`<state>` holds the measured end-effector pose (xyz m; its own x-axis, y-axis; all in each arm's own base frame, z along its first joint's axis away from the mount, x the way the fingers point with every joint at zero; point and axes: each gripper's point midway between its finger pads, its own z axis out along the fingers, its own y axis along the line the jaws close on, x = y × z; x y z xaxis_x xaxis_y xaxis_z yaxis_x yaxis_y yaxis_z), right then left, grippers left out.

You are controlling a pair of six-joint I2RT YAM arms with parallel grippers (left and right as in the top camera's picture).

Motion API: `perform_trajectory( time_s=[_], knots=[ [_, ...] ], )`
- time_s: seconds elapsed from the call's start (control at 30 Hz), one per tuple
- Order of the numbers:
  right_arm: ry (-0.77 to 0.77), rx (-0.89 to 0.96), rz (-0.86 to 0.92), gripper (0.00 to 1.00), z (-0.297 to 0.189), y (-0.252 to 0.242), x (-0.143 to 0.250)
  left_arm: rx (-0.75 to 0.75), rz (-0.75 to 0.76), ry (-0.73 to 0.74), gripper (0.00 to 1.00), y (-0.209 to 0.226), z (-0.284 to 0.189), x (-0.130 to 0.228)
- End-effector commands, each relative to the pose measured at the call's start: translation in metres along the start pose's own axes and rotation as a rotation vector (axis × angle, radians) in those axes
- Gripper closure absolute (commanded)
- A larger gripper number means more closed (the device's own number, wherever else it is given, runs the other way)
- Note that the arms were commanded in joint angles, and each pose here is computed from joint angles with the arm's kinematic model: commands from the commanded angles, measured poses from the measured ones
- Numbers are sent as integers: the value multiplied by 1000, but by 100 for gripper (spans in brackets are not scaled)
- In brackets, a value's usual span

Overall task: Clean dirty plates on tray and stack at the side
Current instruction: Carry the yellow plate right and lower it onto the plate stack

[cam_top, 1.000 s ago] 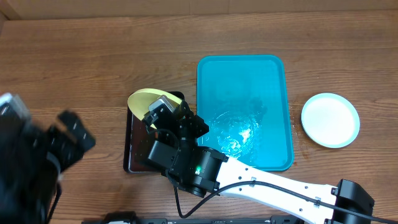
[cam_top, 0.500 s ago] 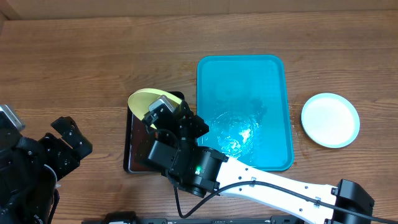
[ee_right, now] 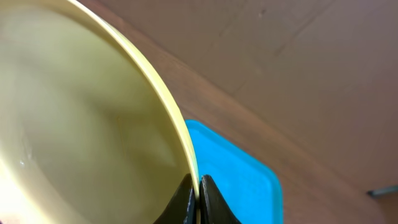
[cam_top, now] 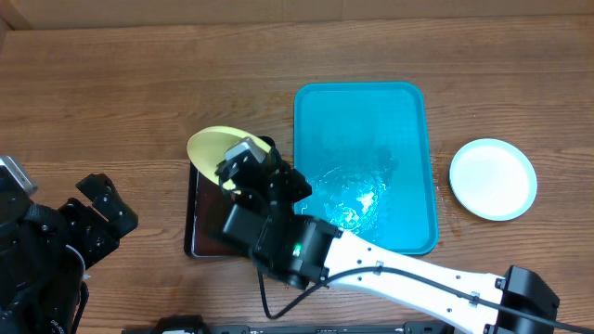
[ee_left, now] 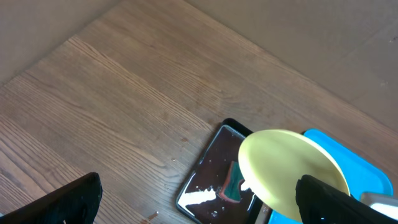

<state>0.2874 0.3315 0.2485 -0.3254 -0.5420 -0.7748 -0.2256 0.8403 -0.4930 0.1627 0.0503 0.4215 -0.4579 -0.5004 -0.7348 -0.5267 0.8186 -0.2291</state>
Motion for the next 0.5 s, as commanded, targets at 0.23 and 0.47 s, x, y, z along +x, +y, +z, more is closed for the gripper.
perform_trajectory(
  time_s=[0.23,0.47],
  knots=[
    [226,-388,563,96,22,-85,-12,-13,-4,-8,0,2,0,-1],
    [386,-283,1023,96,47,-243,58,-13,-4,-8,0,2,0,-1]
  ],
)
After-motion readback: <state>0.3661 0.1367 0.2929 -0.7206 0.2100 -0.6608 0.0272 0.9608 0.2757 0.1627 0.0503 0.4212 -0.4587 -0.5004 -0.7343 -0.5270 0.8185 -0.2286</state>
